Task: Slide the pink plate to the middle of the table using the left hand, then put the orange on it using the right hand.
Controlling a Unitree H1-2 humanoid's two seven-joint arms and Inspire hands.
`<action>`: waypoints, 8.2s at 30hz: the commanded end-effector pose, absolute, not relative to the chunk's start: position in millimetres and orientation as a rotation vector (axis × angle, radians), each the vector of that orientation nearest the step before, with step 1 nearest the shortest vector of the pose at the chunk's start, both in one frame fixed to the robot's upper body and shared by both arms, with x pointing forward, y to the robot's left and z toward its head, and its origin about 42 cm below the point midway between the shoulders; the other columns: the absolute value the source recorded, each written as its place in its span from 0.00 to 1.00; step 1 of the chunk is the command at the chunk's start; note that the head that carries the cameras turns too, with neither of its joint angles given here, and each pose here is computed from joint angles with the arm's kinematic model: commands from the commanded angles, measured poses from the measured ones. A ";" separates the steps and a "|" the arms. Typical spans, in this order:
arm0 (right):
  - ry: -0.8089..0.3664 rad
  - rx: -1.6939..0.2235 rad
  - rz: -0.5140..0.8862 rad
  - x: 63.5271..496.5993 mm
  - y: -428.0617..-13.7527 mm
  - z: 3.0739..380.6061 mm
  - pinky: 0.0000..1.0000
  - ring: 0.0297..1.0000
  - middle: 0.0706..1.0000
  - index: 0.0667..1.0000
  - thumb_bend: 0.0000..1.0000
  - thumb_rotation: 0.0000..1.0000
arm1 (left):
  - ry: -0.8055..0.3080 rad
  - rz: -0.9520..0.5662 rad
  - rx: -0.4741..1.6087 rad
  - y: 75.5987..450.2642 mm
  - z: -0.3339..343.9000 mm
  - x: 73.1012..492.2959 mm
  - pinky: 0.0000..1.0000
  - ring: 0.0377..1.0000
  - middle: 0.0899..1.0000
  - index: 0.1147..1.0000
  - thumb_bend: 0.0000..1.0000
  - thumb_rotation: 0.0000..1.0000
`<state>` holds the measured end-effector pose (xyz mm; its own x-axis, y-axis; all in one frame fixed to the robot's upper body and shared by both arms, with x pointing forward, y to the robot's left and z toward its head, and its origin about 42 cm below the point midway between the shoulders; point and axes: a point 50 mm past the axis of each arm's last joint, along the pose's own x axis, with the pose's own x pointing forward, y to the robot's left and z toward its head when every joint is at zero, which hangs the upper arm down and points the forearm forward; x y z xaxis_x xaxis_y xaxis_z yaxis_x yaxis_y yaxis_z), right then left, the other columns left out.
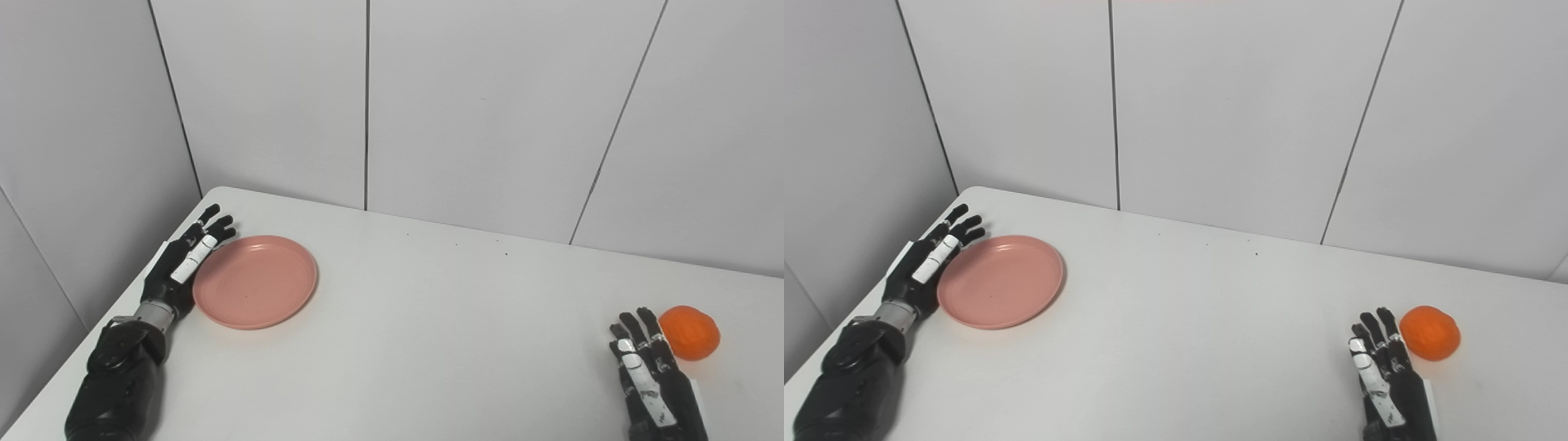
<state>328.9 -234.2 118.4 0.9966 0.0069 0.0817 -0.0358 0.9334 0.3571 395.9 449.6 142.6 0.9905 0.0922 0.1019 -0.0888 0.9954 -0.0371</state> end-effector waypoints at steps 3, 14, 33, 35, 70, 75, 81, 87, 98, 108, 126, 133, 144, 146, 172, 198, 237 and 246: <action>0.009 0.377 0.005 319.3 -233.0 101.1 0.98 0.92 0.90 0.93 0.64 0.37 | -0.096 0.116 0.005 445.7 156.2 399.4 0.88 0.91 0.90 0.94 0.79 0.58; 0.007 0.363 0.009 318.8 -231.4 101.2 0.98 0.92 0.91 0.93 0.65 0.38 | -0.080 0.052 -0.034 426.0 166.4 402.3 0.89 0.91 0.92 0.93 0.82 0.58; 0.015 0.360 -0.002 316.4 -224.8 106.4 0.95 0.89 0.87 0.90 0.66 0.32 | 0.012 -0.012 -0.161 344.4 176.8 403.6 0.85 0.90 0.89 0.86 0.79 0.57; 0.019 0.366 -0.006 315.8 -224.0 107.4 0.95 0.89 0.87 0.90 0.66 0.31 | 0.018 -0.023 -0.161 338.2 176.8 403.5 0.85 0.90 0.89 0.87 0.79 0.58; 0.022 0.352 0.016 318.1 -214.7 112.0 0.95 0.90 0.87 0.91 0.71 0.32 | 0.102 0.003 -0.409 264.2 159.0 416.0 0.93 0.95 0.97 1.00 0.82 0.57; 0.019 0.333 0.023 316.8 -211.5 113.9 0.95 0.90 0.88 0.90 0.70 0.34 | 0.162 0.002 -0.446 256.0 163.0 420.9 0.91 0.97 0.99 1.00 0.81 0.56; 0.035 0.341 0.020 318.1 -201.6 118.2 0.95 0.88 0.86 0.88 0.72 0.32 | 0.190 0.001 -0.460 252.0 168.3 422.8 0.93 0.97 1.00 1.00 0.77 0.60; 0.030 0.345 0.020 318.1 -190.8 123.9 0.94 0.89 0.87 0.91 0.68 0.34 | 0.175 -0.012 -0.491 249.9 171.0 421.4 0.94 1.00 1.00 1.00 0.78 0.59; 0.033 0.304 0.038 319.6 -179.7 128.4 0.95 0.88 0.88 0.93 0.68 0.39 | 0.167 -0.027 -0.533 231.6 177.0 419.7 0.91 0.98 1.00 1.00 0.77 0.59; 0.035 0.298 0.048 322.0 -175.9 130.3 0.94 0.88 0.88 0.93 0.68 0.38 | 0.186 -0.005 -0.549 206.7 171.0 419.3 0.87 0.94 0.98 1.00 0.77 0.56; 0.047 0.310 0.061 325.2 -159.5 133.4 0.96 0.87 0.88 0.93 0.67 0.36 | 0.176 -0.031 -0.575 176.0 163.6 424.5 0.83 0.92 0.96 1.00 0.78 0.51; 0.040 0.316 0.064 328.4 -148.9 132.4 0.94 0.86 0.87 0.93 0.67 0.34 | 0.163 -0.045 -0.573 172.0 154.6 430.3 0.83 0.93 0.98 1.00 0.77 0.51; 0.035 0.313 0.060 330.9 -139.9 132.6 0.92 0.86 0.86 0.91 0.66 0.33 | 0.125 -0.124 -0.543 175.0 142.2 428.4 0.85 0.95 0.98 1.00 0.77 0.50; 0.036 0.317 0.058 330.9 -138.5 133.4 0.92 0.86 0.86 0.91 0.65 0.32 | 0.121 -0.131 -0.546 175.4 142.2 427.9 0.87 0.95 0.97 1.00 0.75 0.49; -0.129 0.138 -0.016 320.2 -152.3 147.2 0.78 0.81 0.83 0.87 0.60 0.34 | 0.057 -0.211 -0.482 171.2 135.1 423.8 0.91 0.96 0.98 1.00 0.78 0.45; -0.457 -0.345 -0.159 348.4 -210.7 252.9 0.69 0.78 0.80 0.80 0.62 0.46 | 0.003 -0.257 -0.151 151.7 129.0 409.4 1.00 0.93 0.98 1.00 0.62 0.56; -0.363 -1.386 -0.310 432.8 -303.7 258.3 0.70 0.76 0.78 0.79 0.79 0.66 | 0.006 -0.247 -0.054 147.8 126.3 408.3 1.00 0.87 0.89 1.00 0.62 0.85; -0.211 -1.419 -0.285 442.1 -322.0 235.2 0.64 0.73 0.75 0.77 0.81 0.71 | 0.004 -0.253 -0.063 148.3 127.5 407.4 1.00 0.87 0.89 1.00 0.61 0.79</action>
